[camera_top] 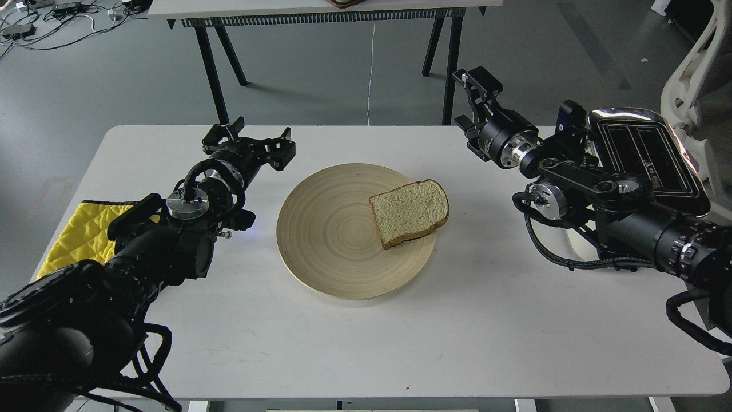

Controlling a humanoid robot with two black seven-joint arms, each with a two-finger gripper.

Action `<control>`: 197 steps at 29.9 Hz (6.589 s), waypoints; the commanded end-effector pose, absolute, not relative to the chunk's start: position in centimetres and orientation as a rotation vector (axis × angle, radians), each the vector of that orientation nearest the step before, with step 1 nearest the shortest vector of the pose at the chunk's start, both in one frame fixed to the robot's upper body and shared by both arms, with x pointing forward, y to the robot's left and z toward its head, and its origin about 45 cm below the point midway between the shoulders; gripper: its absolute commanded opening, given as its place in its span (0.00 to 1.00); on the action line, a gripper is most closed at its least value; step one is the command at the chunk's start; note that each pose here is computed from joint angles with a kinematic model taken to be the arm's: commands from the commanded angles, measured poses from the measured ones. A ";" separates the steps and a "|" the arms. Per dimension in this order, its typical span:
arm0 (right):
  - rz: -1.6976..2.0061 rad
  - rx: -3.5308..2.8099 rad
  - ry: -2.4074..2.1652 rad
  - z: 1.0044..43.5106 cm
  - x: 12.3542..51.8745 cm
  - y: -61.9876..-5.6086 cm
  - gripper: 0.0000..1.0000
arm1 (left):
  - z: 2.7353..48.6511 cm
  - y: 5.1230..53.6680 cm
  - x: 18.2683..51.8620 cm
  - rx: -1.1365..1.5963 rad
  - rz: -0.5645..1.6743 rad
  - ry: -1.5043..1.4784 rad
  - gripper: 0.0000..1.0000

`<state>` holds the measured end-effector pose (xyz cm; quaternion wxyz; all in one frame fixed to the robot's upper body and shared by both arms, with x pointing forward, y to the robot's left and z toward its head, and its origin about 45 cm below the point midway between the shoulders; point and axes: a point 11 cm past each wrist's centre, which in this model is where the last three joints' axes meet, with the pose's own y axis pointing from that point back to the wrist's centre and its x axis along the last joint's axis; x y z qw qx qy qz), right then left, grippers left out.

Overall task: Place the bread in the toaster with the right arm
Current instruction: 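Move the right gripper from beside the toaster toward the bread slice on the plate, then close the right gripper on the edge of the bread slice, then lift the bread slice off the plate with the right gripper, raising it high, then lower the held bread slice into the toaster slot with the right gripper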

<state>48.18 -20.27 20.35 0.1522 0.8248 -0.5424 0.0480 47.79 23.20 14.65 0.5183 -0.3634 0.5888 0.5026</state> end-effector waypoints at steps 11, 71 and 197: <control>0.204 2.216 -1.414 15.8 45.7 -22.6 0.99 | 14.7 23.1 47.8 -0.872 1.204 1.413 1.00; 0.128 2.225 -1.241 11.0 41.3 -19.3 0.32 | 14.7 23.1 47.8 -0.872 1.204 1.413 1.00; 0.687 1.481 -1.308 32.2 36.7 -47.1 0.12 | 14.7 23.1 47.8 -0.872 1.204 1.413 1.00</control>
